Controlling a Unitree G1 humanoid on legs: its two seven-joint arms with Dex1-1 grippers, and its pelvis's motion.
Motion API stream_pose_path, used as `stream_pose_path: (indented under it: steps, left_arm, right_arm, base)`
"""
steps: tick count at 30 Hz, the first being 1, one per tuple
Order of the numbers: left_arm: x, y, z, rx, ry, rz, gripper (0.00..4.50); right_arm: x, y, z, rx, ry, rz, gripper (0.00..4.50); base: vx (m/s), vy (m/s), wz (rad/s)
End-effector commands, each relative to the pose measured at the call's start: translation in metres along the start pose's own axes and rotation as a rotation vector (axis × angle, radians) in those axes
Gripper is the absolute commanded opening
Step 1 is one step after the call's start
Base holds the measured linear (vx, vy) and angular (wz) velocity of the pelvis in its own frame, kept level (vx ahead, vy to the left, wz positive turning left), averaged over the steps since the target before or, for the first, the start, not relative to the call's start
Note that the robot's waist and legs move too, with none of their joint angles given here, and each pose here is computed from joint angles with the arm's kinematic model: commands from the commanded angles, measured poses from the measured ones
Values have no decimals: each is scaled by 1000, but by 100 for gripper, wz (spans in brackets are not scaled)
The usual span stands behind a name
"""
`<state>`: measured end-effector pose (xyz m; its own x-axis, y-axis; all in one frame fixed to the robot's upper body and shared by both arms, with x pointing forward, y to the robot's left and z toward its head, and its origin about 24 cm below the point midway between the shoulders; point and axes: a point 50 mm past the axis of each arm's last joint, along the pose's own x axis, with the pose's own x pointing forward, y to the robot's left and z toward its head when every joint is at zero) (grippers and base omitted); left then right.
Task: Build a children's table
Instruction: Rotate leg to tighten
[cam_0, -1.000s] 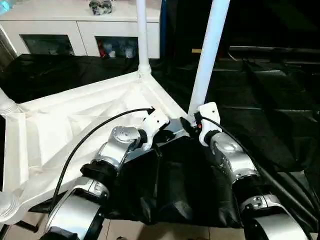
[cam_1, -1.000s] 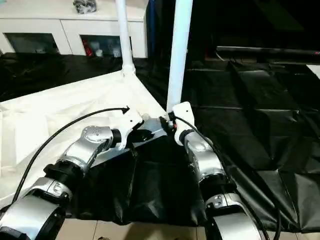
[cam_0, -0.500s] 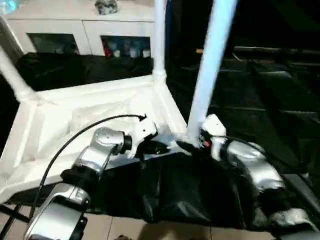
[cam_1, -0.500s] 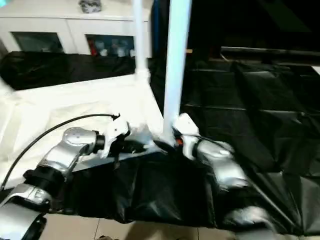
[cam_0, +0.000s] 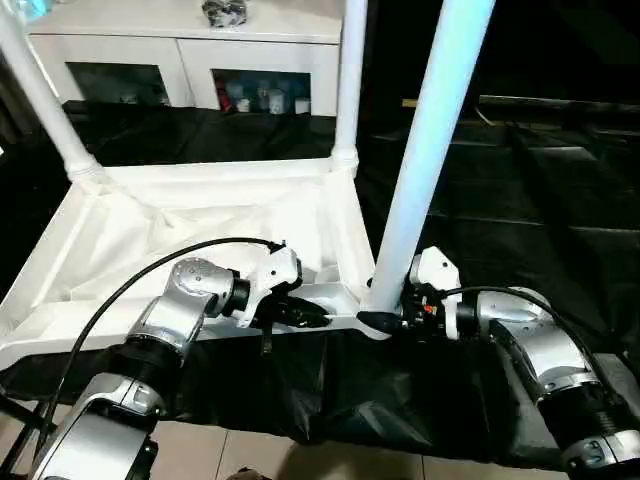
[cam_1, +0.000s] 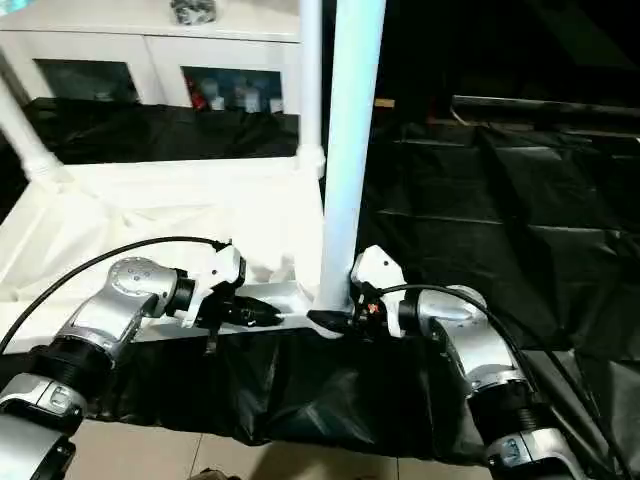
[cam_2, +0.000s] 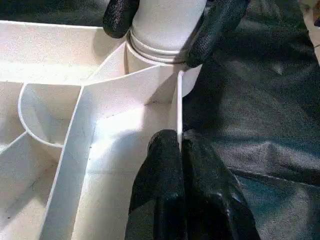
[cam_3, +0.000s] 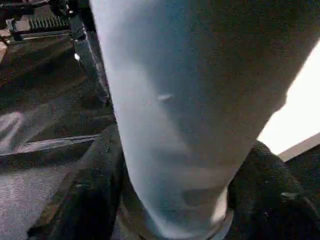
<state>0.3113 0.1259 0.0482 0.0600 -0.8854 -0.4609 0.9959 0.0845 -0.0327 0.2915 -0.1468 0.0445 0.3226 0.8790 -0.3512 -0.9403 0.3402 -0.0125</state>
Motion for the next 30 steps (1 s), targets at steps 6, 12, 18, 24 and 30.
stream_pose_path:
  steps: [6, 12, 18, 24, 30]
  left_arm:
    - [0, 3, 18, 74, -53, 22, 0]
    - [10, 16, 27, 42, -71, 188, 0]
    - [33, 30, 42, -28, -107, 400, 0]
    - [61, 26, 53, -44, -121, 429, 0]
    - [64, 22, 53, 2, -114, 388, 0]
  right_arm:
    - [12, 16, -4, 32, 10, 93, 254]
    - [17, 14, -9, 78, -18, -22, 254]
    - [41, -5, -17, 182, -7, -392, 254]
    - [72, -11, -3, 249, -21, -569, 250]
    - [75, -11, 6, 263, -92, -530, 328]
  base:
    - [0, 0, 0]
    - [0, 0, 0]
    - [0, 0, 0]
    - [0, 0, 0]
    - [0, 0, 0]
